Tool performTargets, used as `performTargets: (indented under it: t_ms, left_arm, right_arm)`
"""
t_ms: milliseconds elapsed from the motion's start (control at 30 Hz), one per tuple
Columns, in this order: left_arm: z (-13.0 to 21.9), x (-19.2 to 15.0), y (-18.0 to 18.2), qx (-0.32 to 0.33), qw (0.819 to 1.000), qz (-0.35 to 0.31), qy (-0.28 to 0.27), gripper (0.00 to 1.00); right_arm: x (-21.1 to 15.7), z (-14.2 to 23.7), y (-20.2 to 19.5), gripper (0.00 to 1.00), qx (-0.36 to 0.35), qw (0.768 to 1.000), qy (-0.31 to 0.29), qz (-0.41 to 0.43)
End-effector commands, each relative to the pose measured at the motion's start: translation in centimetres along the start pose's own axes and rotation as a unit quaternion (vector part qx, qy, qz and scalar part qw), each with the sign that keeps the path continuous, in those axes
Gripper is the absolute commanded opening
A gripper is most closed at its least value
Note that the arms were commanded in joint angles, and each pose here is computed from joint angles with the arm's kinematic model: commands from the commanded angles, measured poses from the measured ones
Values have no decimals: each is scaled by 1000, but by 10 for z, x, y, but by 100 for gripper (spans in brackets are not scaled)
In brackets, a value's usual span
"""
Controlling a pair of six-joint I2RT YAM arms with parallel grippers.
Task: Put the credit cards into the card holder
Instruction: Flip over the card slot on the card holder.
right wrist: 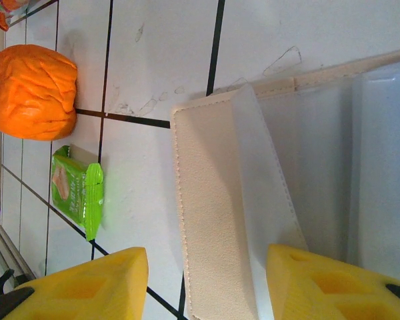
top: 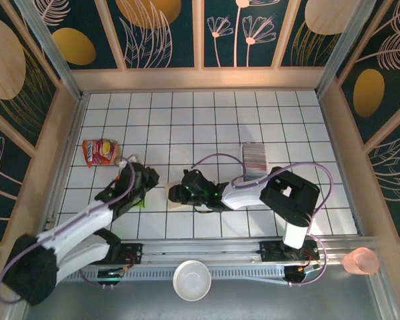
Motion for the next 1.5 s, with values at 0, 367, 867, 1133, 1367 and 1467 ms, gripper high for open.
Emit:
performTargets:
  t_ms: [0, 367, 867, 1133, 1367, 1467]
  left_arm:
    - [-17, 10, -37, -93, 991, -58, 71, 0]
    - [-62, -15, -32, -103, 976, -85, 175, 0]
    - [-83, -38, -6, -46, 968, -106, 221, 0]
    - [-71, -31, -13, -68, 971, -110, 202, 0]
    - [-69, -32, -14, -81, 970, -108, 202, 0]
    - [-68, -32, -14, -83, 970, -107, 202, 0]
  right_arm:
    - [-1, -2, -10, 49, -15, 1000, -1, 5]
    - [0, 4, -10, 49, -21, 999, -14, 21]
    - [-7, 33, 19, 51, 3, 991, -75, 108]
    - [-1, 51, -4, 52, -50, 989, -102, 98]
    - [5, 42, -22, 26, -96, 990, -85, 65]
    - [4, 38, -23, 12, -92, 991, -73, 63]
Point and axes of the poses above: each hand's point on the last joint's axis, 136 mm out from that joint toward the fingers, its own z axis back along the fingers, its own y axis along the line the jaws close on, x = y × z, the point moved 9 cm from there along z, back along the fingers, and after that the axes turned 11 degrees about -z, right-handed, at the moved point
